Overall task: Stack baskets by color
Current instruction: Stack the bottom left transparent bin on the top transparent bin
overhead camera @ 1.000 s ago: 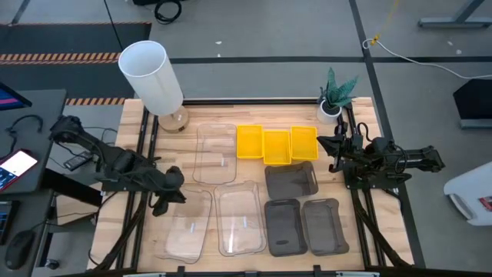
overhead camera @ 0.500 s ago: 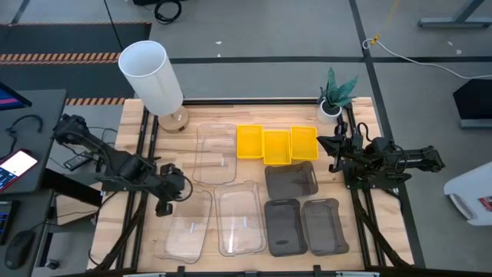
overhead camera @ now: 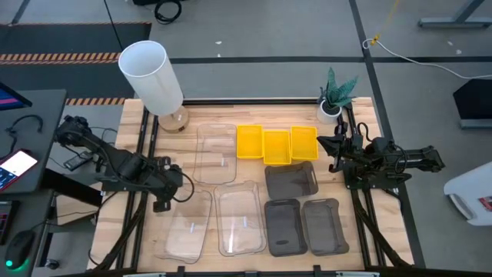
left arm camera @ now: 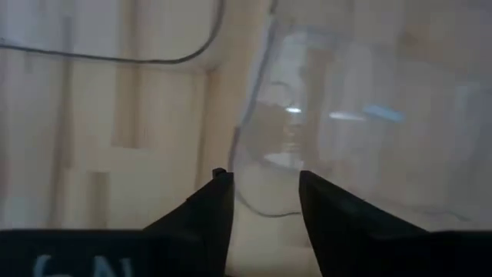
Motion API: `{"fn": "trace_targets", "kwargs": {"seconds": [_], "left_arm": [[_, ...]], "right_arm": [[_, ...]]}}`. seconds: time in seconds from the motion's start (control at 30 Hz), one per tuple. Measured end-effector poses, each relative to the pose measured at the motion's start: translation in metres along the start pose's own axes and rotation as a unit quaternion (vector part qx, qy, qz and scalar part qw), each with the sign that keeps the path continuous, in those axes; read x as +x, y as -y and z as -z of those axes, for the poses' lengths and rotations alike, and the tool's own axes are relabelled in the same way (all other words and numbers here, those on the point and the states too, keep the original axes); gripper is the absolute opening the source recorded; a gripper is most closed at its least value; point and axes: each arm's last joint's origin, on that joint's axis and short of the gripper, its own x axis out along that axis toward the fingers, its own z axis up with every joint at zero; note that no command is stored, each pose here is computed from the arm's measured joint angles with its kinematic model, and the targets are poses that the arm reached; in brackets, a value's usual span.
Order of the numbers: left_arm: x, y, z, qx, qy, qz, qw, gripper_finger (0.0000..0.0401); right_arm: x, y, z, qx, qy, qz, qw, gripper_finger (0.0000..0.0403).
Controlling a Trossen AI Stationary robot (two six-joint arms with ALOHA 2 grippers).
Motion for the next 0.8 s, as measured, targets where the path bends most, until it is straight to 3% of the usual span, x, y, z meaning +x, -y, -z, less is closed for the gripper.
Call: {"fn": "trace_targets", "kwargs": {"seconds": [0.4,0.8], "left_arm": [[0.023,0.007,-0.007,0.035,-0.013,-0.046,0.998,0.024],[0.045,0.013,-0.023,0.065,-0.015,-0.065,0.996,0.0211]], "right_arm": [[0.0,0.0,0.0,0.0,0.0,0.0,1.0,0.0016],[0.0,0.0,0.0,0.0,0.0,0.0,1.0,0.0016]]}}
